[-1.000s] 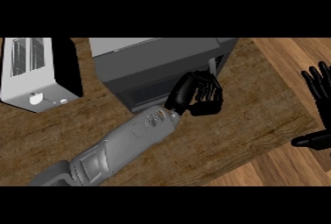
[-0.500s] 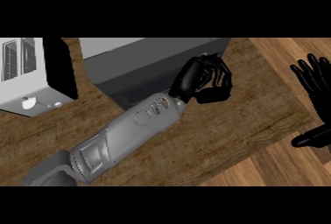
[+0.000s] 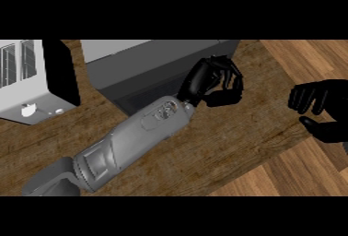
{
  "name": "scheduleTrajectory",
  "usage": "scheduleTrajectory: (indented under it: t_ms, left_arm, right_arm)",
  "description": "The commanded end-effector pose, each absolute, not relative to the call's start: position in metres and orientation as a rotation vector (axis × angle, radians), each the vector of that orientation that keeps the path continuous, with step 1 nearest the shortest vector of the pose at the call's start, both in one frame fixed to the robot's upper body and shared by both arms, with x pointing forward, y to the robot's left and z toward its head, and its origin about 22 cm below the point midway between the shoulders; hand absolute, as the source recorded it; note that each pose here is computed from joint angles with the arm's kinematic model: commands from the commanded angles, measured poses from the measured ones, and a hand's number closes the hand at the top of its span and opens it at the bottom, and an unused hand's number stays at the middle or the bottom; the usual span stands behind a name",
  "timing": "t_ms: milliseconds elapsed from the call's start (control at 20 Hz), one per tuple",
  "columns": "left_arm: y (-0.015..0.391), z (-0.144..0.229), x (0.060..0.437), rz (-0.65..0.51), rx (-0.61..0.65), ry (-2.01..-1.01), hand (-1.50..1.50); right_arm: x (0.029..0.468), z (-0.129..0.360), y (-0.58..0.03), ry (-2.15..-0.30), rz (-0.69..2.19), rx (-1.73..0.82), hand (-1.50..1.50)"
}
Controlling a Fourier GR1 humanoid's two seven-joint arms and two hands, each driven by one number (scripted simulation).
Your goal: Pick up the milk, place it into the microwave and close the microwave
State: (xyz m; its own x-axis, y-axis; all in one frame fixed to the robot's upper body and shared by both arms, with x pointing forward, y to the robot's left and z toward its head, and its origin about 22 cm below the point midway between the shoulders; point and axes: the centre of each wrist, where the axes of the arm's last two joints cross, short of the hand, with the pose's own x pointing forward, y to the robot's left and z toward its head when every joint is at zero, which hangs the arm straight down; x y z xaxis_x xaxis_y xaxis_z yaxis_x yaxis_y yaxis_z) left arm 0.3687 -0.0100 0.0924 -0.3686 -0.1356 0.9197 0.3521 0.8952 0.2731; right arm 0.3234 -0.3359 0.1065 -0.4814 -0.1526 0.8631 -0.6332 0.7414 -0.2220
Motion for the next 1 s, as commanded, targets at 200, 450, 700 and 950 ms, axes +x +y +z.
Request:
scheduleTrajectory:
  t_ms: [200,450,700,950]
  left_arm:
    - [-0.022,0.097,0.37,-0.501,-0.157,-1.884,1.5]
    - [-0.022,0.098,0.37,-0.479,-0.15,-1.891,1.5]
    - [-0.023,0.102,0.37,-0.443,-0.144,-1.904,1.5]
    - [-0.023,0.1,0.369,-0.432,-0.131,-1.899,1.5]
  right_arm:
    - [0.319,0.122,-0.309,-2.008,0.836,0.821,1.5]
    - [0.314,0.126,-0.295,-1.994,0.875,0.86,1.5]
    - [0.307,0.128,-0.291,-1.978,0.889,0.876,1.5]
    - [0.302,0.137,-0.28,-1.996,0.923,0.918,1.5]
